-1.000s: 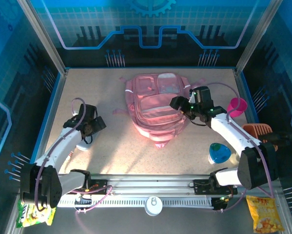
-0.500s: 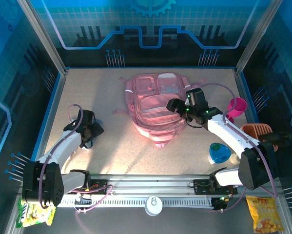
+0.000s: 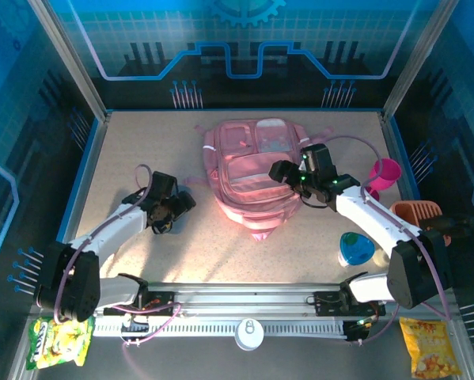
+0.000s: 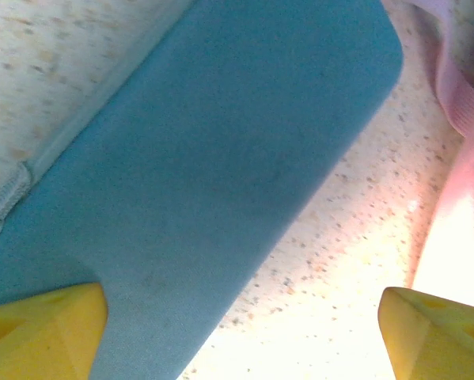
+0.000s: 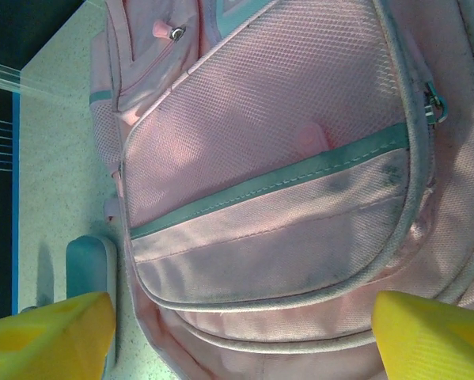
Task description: Pack the student bag
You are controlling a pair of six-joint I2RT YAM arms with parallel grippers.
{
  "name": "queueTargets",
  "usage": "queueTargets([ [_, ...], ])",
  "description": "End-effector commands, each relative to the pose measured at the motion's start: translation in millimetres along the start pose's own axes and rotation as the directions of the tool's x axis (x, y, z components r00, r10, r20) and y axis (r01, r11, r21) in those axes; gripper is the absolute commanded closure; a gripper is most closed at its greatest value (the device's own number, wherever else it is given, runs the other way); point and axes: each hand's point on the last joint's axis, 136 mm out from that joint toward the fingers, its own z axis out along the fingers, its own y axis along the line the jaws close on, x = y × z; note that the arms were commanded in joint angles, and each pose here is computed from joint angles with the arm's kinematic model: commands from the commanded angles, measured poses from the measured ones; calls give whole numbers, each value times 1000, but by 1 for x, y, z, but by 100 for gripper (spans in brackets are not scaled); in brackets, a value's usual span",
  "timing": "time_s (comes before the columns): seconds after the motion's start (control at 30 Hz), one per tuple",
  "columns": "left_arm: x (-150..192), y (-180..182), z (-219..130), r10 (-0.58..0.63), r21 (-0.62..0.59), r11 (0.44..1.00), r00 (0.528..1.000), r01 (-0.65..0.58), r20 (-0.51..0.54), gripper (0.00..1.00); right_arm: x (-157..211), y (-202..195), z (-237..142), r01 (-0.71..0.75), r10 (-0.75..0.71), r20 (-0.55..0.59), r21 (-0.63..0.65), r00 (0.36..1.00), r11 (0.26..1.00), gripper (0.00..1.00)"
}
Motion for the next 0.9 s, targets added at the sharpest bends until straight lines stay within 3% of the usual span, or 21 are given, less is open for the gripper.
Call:
queueTargets([
  [0.0, 5, -10, -8, 43, 13, 999, 998, -42, -46, 9, 0, 6, -3, 5, -5, 17, -13, 1000, 1000, 15],
  [0.17, -14, -12, -24, 247, -59, 967, 969, -247, -9, 3, 1, 7, -2, 6, -6, 20, -15, 1000, 1000, 15],
  [0.3, -22, -21, -21, 444, -79, 891, 895, -446, -51, 1, 3, 8, 0, 9, -9, 16, -14, 1000, 1000, 12],
  [0.4, -30, -17, -8, 519, -154, 834, 848, -530, -112, 1, 5, 10, 1, 16, -16, 14, -17, 1000, 1000, 8],
  [0.57, -41, -18, 16, 564, -198, 782, 806, -592, -180, 1, 4, 13, -1, 43, -43, 16, -10, 999, 999, 0],
  [0.87, -59, -8, 44, 519, -231, 789, 819, -569, -244, 1, 4, 18, -6, 86, -86, -3, -12, 996, 996, 0],
])
